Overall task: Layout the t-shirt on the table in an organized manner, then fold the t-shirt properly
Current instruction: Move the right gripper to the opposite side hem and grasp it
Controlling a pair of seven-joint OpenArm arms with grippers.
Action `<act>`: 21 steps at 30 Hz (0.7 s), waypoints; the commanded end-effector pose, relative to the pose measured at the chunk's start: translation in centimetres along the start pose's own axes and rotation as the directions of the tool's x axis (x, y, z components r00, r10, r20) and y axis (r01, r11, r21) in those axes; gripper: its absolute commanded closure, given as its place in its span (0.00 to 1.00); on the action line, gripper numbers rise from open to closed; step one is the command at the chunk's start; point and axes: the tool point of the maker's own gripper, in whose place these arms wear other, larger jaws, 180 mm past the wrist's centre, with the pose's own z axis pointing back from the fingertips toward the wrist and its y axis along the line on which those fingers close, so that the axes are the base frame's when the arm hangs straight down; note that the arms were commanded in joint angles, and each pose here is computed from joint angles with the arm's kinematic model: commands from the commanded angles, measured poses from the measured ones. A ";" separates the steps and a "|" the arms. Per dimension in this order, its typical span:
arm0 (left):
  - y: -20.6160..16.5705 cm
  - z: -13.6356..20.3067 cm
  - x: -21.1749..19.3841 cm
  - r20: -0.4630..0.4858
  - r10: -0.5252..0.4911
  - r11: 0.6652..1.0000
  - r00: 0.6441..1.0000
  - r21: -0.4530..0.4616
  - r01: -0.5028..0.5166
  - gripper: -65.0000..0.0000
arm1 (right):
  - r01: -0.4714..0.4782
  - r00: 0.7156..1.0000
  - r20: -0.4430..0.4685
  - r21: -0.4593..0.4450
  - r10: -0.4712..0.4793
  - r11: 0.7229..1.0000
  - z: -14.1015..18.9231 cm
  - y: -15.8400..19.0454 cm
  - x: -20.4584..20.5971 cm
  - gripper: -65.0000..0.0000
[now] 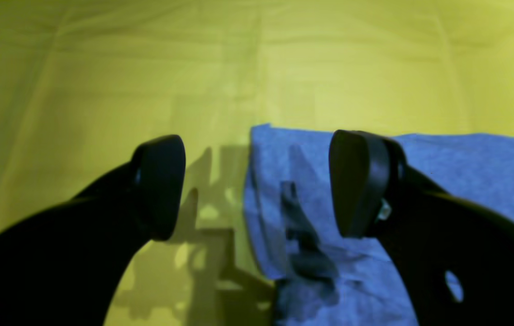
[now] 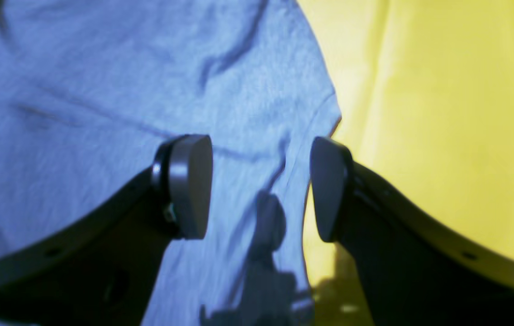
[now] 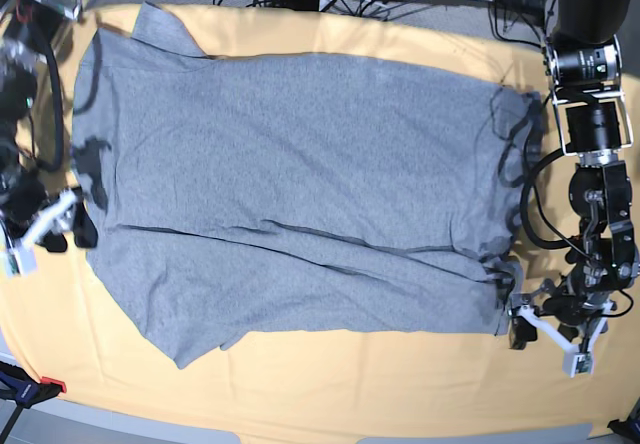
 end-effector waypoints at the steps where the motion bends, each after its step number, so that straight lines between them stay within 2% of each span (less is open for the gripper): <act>1: 1.0 0.8 2.9 0.075 -0.013 1.000 0.997 0.017 0.012 0.24 | -0.019 0.997 0.072 -0.011 0.020 1.000 0.0 -0.8 3.1 0.44; 5: 2.2 1.1 2.7 0.063 -0.023 0.999 0.998 0.036 0.021 0.24 | 0.047 0.997 0.057 -0.034 -0.045 0.998 -2.9 -2.5 5.0 0.44; 8: 2.4 1.2 2.8 0.062 -0.027 0.999 0.998 0.041 0.024 0.24 | 0.133 0.990 0.049 -0.007 -0.132 0.991 -5.1 -3.5 6.1 0.44; 12: 2.5 1.3 2.8 0.062 -0.028 0.999 0.998 0.043 0.026 0.24 | 0.269 0.963 0.018 0.045 -0.270 0.962 -7.8 -4.4 6.5 0.44; 16: 2.5 1.3 2.7 0.061 -0.028 0.999 0.998 0.043 0.025 0.24 | 0.363 0.932 -0.026 0.050 -0.362 0.931 -10.1 -5.0 5.5 0.44; 18: 2.5 1.3 2.7 0.059 -0.027 0.999 0.998 0.043 0.025 0.24 | 0.399 0.916 -0.050 0.024 -0.398 0.916 -10.9 -5.3 4.6 0.44; 21: 2.4 1.3 2.7 0.056 -0.022 0.999 0.998 0.037 0.020 0.24 | 0.438 0.893 -0.072 -0.084 -0.444 0.895 -11.4 -6.7 2.5 0.44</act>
